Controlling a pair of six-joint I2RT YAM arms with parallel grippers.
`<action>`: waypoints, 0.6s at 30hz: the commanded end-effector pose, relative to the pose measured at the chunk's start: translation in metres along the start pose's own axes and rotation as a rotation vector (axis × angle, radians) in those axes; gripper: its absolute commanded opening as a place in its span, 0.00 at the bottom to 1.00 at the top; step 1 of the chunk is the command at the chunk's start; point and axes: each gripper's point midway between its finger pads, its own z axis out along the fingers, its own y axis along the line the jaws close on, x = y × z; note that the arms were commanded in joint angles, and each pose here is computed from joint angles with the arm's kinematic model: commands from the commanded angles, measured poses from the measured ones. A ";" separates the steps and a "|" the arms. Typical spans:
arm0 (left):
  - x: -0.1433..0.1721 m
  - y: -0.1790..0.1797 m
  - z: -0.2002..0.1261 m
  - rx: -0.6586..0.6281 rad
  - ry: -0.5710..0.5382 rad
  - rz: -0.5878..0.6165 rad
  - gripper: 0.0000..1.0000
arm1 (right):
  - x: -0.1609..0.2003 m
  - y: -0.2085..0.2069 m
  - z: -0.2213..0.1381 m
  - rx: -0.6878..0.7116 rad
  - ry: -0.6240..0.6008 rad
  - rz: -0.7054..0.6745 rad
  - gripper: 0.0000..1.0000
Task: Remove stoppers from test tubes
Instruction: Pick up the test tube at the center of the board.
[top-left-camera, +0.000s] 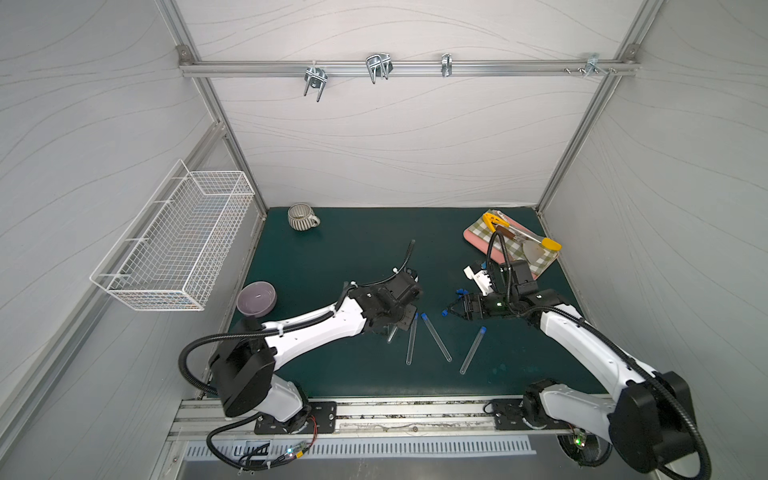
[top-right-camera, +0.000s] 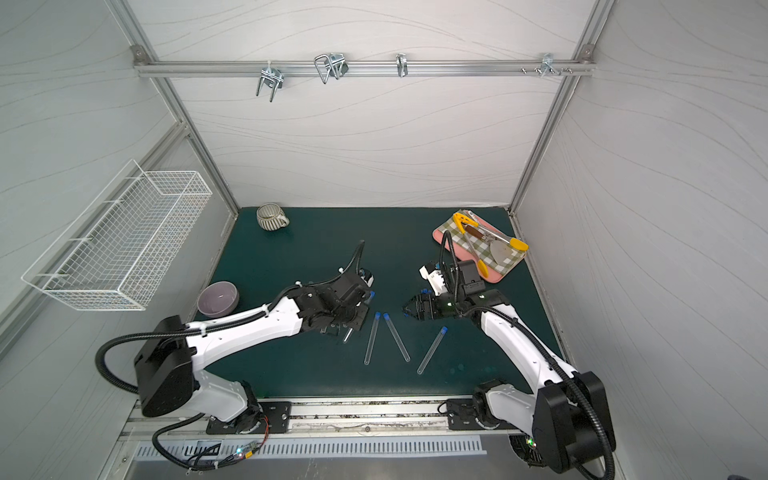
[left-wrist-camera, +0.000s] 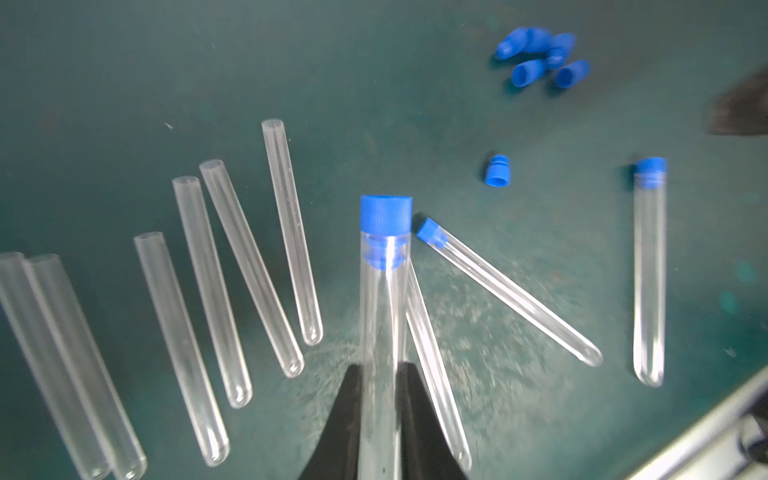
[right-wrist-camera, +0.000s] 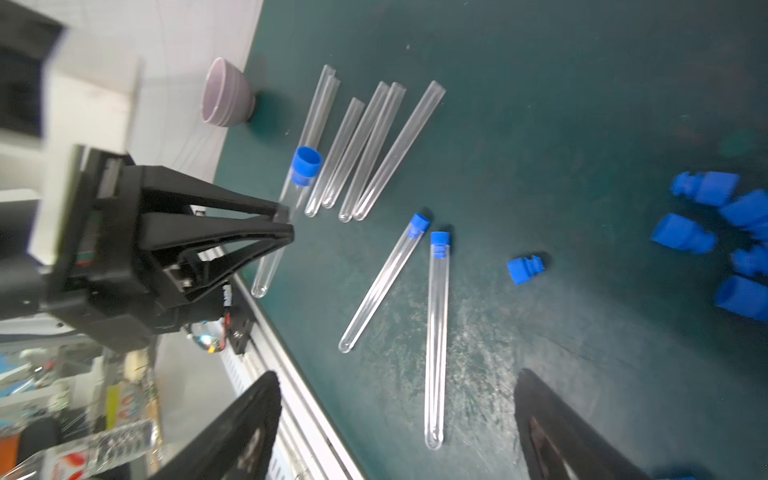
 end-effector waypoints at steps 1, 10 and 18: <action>0.008 -0.006 -0.011 0.054 -0.030 0.109 0.09 | -0.003 0.028 0.003 -0.157 0.019 -0.010 0.88; 0.020 -0.040 -0.041 0.122 -0.115 0.317 0.09 | -0.003 0.073 0.018 -0.357 0.079 -0.050 0.84; 0.026 -0.049 -0.042 0.100 -0.125 0.391 0.09 | 0.005 0.082 0.028 -0.385 0.128 -0.059 0.68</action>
